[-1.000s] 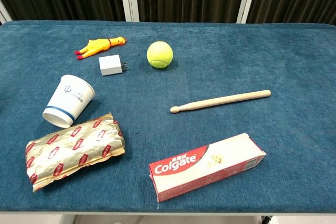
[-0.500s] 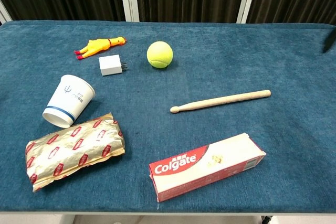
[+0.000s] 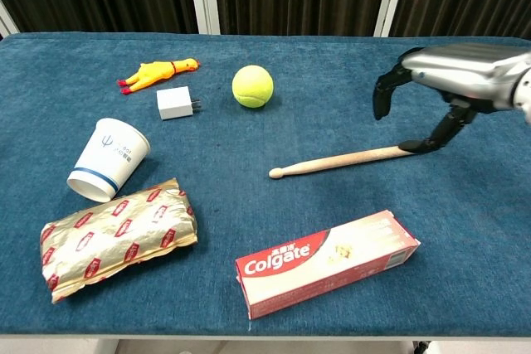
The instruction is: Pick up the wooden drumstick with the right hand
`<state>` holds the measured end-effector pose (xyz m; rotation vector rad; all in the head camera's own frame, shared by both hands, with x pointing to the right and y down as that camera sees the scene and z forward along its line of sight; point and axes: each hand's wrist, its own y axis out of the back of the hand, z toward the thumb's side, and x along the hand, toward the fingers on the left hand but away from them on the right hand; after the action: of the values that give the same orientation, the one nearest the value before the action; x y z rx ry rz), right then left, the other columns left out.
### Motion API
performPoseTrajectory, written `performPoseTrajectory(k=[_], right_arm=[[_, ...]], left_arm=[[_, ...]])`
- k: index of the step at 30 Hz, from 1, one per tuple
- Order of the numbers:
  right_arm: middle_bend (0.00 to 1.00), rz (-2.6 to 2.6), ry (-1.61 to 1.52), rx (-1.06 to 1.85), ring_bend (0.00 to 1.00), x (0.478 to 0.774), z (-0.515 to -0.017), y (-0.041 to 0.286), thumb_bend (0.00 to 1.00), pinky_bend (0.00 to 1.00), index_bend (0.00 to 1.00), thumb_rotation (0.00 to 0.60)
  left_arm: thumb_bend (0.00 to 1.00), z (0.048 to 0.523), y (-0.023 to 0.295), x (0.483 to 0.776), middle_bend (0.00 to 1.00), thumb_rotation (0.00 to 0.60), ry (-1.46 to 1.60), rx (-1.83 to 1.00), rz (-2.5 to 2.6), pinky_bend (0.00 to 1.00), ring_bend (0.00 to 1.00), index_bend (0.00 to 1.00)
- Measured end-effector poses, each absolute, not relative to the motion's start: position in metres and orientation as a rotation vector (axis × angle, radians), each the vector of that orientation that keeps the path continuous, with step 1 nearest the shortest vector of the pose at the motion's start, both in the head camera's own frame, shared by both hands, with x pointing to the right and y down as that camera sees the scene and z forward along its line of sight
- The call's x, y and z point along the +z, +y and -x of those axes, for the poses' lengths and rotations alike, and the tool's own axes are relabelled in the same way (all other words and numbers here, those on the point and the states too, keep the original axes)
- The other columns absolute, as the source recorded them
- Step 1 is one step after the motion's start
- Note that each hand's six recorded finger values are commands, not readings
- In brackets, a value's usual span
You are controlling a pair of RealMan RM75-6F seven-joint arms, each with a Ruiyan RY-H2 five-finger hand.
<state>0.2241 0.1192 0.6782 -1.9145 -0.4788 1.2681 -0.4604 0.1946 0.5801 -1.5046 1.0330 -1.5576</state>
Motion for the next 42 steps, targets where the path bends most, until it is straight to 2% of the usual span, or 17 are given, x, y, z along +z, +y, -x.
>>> performPoseTrajectory(k=[1, 3, 5, 15, 42], right_arm=[[0.44, 1.915, -0.479, 1.272, 0.25, 0.682, -0.220, 0.117, 0.42, 0.00, 0.46, 0.600], [0.45, 1.914, -0.481, 1.278, 0.30, 0.688, -0.216, 0.114, 0.43, 0.00, 0.44, 0.600], [0.45, 1.912, -0.482, 1.284, 0.32, 0.694, -0.210, 0.110, 0.43, 0.00, 0.43, 0.600], [0.50, 1.910, -0.427, 1.309, 0.32, 0.718, -0.193, 0.107, 0.43, 0.00, 0.43, 0.600], [0.50, 1.927, -0.328, 1.336, 0.32, 0.736, -0.176, 0.114, 0.44, 0.00, 0.53, 0.600]], left_arm=[[0.41, 0.461, 0.195, 0.580, 0.00, 0.600, 1.035, -1.560, 1.506, 0.18, 0.00, 0.04], [0.41, 0.461, 0.194, 0.580, 0.00, 0.600, 1.037, -1.563, 1.504, 0.27, 0.05, 0.04], [0.41, 0.462, 0.195, 0.580, 0.00, 0.600, 1.045, -1.571, 1.500, 0.32, 0.08, 0.04], [0.41, 0.463, 0.194, 0.580, 0.00, 0.600, 1.051, -1.579, 1.499, 0.20, 0.05, 0.04], [0.41, 0.463, 0.194, 0.580, 0.00, 0.600, 1.051, -1.579, 1.499, 0.19, 0.05, 0.04]])
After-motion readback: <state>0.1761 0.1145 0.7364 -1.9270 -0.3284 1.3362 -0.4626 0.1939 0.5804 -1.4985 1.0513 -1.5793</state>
